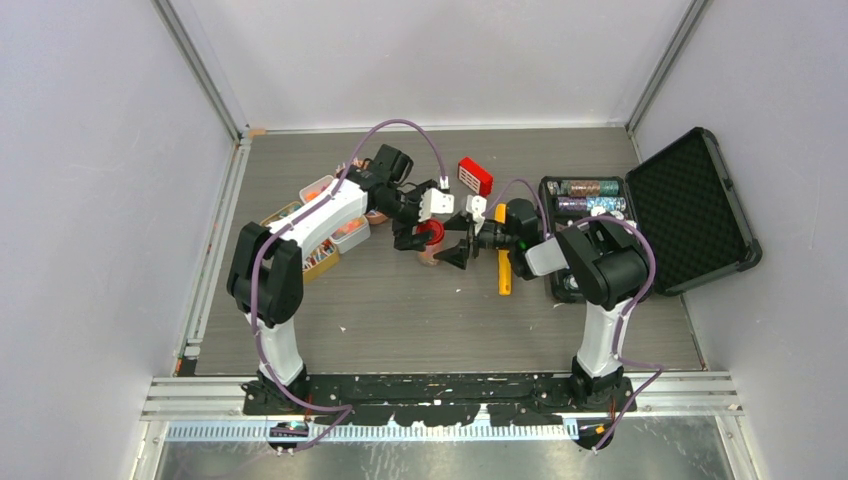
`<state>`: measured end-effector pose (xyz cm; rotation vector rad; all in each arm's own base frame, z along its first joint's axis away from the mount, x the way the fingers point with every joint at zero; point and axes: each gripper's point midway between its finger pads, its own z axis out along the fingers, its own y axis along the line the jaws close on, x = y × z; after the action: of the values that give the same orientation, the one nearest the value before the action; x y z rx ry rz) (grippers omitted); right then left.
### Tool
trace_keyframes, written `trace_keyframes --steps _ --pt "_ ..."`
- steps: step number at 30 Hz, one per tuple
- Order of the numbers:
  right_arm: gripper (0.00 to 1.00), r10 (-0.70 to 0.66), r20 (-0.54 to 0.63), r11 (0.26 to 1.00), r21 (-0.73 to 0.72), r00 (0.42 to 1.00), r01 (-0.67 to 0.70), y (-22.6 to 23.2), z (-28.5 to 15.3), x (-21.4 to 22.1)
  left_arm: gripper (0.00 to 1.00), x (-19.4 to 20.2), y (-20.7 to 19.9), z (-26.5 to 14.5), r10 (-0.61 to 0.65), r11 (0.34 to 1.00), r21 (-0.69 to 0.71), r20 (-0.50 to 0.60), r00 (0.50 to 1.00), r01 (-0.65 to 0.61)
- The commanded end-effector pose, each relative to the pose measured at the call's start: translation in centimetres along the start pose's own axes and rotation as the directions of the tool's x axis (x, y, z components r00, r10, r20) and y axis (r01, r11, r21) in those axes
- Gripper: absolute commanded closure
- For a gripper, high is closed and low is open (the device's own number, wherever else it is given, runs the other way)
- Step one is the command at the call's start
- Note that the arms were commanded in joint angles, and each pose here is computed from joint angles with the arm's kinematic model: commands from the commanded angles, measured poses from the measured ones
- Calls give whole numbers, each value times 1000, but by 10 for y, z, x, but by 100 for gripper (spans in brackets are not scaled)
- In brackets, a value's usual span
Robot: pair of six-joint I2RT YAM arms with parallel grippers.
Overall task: Pack the candies
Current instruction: Screw the bottle lid onto the packing bottle, then reset both arms
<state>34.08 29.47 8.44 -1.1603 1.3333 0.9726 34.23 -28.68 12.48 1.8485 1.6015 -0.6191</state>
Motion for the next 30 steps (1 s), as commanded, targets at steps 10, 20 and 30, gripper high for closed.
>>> trace_keyframes --steps 10,20,30 --pt "17 -49 -22 993 104 999 51 7 -28 -48 0 -46 21 -51 3 984 -178 91 996 13" --pt "17 324 -185 868 449 928 -213 0 -76 -94 0 -96 40 -115 -119 878 -417 286 951 235" --pt "17 659 24 513 716 752 -473 -9 -115 -157 0 -62 38 -178 -504 459 -599 433 747 656"
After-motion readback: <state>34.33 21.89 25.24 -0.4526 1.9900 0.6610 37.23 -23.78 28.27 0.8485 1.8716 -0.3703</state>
